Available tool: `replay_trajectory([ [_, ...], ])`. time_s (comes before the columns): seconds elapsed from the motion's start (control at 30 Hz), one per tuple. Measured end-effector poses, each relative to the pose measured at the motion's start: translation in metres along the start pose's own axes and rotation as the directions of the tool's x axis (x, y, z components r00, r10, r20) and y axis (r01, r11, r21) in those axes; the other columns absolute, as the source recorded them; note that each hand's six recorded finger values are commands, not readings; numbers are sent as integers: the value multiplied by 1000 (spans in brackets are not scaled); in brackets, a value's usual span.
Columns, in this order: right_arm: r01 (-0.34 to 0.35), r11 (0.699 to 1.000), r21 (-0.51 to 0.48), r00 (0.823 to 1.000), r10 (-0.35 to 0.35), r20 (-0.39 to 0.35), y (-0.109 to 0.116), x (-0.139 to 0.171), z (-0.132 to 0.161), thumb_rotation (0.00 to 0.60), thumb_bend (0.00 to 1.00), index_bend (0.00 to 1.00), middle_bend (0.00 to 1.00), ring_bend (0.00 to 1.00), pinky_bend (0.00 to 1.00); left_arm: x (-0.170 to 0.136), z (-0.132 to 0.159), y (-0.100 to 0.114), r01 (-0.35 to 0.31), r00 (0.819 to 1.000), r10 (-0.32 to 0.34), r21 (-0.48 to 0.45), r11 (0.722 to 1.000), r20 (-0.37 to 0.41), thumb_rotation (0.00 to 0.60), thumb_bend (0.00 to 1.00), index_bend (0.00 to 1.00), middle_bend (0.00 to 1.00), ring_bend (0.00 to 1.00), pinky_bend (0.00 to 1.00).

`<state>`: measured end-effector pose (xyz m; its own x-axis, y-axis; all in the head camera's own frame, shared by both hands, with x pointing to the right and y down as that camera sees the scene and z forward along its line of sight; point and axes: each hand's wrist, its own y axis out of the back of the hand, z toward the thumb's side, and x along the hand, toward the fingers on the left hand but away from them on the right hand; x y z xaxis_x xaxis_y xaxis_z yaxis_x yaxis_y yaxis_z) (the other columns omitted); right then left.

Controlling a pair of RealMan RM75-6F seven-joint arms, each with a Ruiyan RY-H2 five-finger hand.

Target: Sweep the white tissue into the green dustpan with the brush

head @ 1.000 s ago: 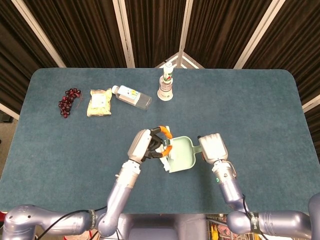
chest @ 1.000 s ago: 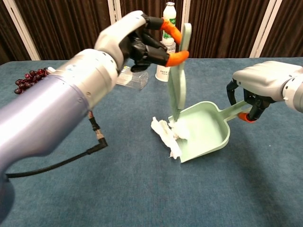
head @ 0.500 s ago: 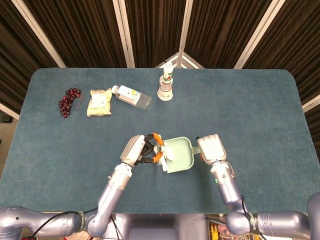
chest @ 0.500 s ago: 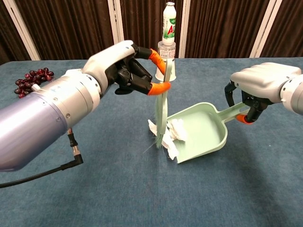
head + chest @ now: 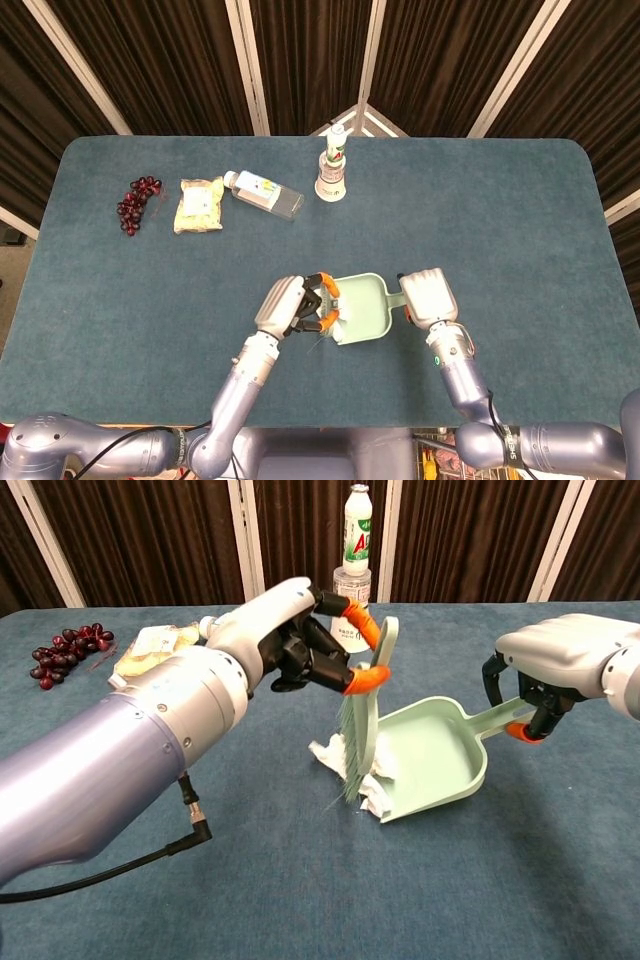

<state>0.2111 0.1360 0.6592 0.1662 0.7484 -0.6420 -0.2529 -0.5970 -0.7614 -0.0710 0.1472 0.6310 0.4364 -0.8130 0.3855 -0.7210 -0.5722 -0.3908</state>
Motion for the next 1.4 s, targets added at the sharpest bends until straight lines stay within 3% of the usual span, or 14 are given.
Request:
replay_trajectory([
  [0.33, 6, 1000, 1, 1000, -6, -3, 1, 1, 2, 600, 383, 630, 943, 916, 871, 0, 21, -5, -55, 991, 65, -82, 995, 115, 600, 622, 768, 1000, 975, 966],
  [0.57, 5, 1000, 3, 1000, -4, -1, 0, 2, 0, 600, 384, 630, 942, 916, 871, -4, 21, 1, -64, 988, 76, -95, 993, 131, 600, 627, 780, 1000, 986, 973],
  [0.8, 0, 1000, 6, 1000, 0, -10, -1, 2, 4, 600, 384, 630, 942, 916, 871, -4, 2, 25, -84, 993, 81, 39, 996, 81, 600, 629, 784, 1000, 988, 977],
  [1.0, -3, 1000, 11, 1000, 4, -9, -2, 1, 5, 600, 385, 630, 943, 916, 871, -2, -14, 31, -58, 998, 57, 137, 989, 12, 600, 629, 786, 1000, 989, 978],
  [1.4, -10, 1000, 13, 1000, 10, 3, -5, -1, -1, 600, 384, 630, 942, 916, 871, 2, -23, 17, 9, 995, 7, 158, 987, -97, 600, 633, 787, 1000, 992, 984],
])
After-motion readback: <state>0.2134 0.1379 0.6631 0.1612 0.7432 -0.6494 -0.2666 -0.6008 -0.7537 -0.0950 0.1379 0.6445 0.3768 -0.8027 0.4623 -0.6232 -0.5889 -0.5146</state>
